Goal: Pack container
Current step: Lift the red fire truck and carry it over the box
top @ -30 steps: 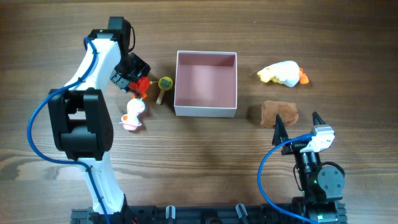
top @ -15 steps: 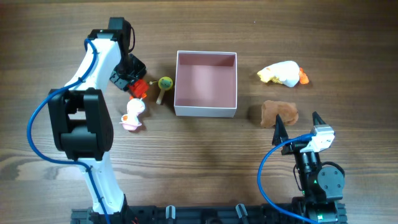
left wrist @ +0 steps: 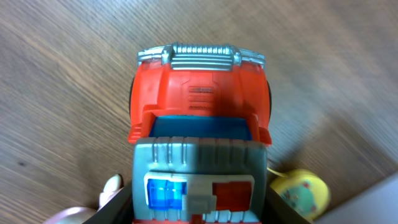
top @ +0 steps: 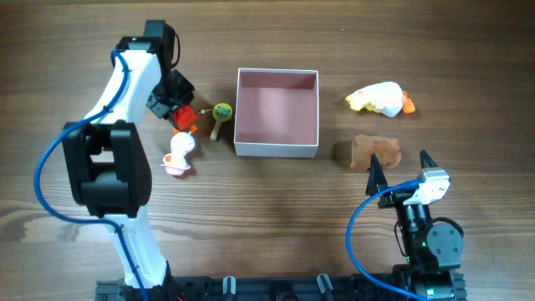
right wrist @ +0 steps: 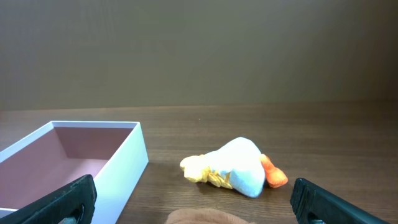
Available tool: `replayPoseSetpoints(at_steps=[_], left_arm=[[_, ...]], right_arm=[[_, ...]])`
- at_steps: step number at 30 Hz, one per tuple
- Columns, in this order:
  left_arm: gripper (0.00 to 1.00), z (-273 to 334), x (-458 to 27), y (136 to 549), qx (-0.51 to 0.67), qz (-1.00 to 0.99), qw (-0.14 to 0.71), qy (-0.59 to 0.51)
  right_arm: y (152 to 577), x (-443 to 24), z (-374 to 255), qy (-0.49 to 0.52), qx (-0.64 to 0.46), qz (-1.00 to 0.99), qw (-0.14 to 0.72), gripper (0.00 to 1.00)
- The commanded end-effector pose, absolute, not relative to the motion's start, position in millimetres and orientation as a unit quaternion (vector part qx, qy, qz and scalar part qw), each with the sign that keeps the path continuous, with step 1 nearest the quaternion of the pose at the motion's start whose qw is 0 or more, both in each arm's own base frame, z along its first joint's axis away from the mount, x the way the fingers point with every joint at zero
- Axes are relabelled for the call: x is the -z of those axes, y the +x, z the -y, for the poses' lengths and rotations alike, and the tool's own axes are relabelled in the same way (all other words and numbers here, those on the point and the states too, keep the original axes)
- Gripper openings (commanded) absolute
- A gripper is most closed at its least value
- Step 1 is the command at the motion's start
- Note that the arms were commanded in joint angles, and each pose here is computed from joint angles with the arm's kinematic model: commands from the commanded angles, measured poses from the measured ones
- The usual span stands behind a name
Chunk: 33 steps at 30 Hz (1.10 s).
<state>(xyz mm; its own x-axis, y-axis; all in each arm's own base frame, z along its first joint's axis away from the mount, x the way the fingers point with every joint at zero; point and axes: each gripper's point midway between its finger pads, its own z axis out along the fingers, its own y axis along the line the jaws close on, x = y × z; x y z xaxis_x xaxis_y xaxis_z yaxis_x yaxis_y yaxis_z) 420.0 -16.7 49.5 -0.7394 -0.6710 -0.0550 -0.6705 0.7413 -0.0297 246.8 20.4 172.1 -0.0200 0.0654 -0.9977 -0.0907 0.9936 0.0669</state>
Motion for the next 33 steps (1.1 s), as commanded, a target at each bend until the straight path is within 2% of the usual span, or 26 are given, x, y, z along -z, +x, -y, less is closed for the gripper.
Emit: replayPoseSetpoints(at_steps=[1, 7, 11, 14, 20, 23, 26, 33], left_arm=[[0.23, 12.9, -126.7, 436.6, 0.023, -0.946, 0.132, -0.297], [0.24, 28.8, -173.9, 427.6, 0.048, -0.944, 0.176, -0.275], [0.23, 65.9, -203.4, 423.9, 0.071, -0.948, 0.215, -0.222], [0.22, 115.3, -220.1, 420.9, 0.093, -0.954, 0.245, -0.146], [0.20, 199.9, -231.8, 408.1, 0.129, -0.951, 0.276, -0.052], [0.18, 217.8, -236.3, 405.6, 0.123, -0.947, 0.296, -0.034], [0.11, 224.2, -235.2, 401.9, 0.110, -0.947, 0.302, -0.012], [0.24, 225.7, -205.3, 395.9, 0.075, -0.961, 0.266, 0.033]], right_arm=[[246.4, -173.6, -22.2, -0.008, -0.065, -0.709, 0.702, 1.00], [246.4, -173.6, -22.2, -0.008, -0.065, -0.709, 0.702, 1.00], [246.4, -173.6, -22.2, -0.008, -0.065, -0.709, 0.702, 0.99], [246.4, -173.6, -22.2, -0.008, -0.065, -0.709, 0.702, 1.00], [246.4, -173.5, -22.2, -0.008, -0.065, -0.709, 0.702, 1.00], [246.4, -173.6, -22.2, -0.008, -0.065, -0.709, 0.702, 1.00], [246.4, -173.6, -22.2, -0.008, -0.065, -0.709, 0.702, 0.99], [246.4, -173.5, -22.2, -0.008, -0.065, -0.709, 0.702, 0.99]])
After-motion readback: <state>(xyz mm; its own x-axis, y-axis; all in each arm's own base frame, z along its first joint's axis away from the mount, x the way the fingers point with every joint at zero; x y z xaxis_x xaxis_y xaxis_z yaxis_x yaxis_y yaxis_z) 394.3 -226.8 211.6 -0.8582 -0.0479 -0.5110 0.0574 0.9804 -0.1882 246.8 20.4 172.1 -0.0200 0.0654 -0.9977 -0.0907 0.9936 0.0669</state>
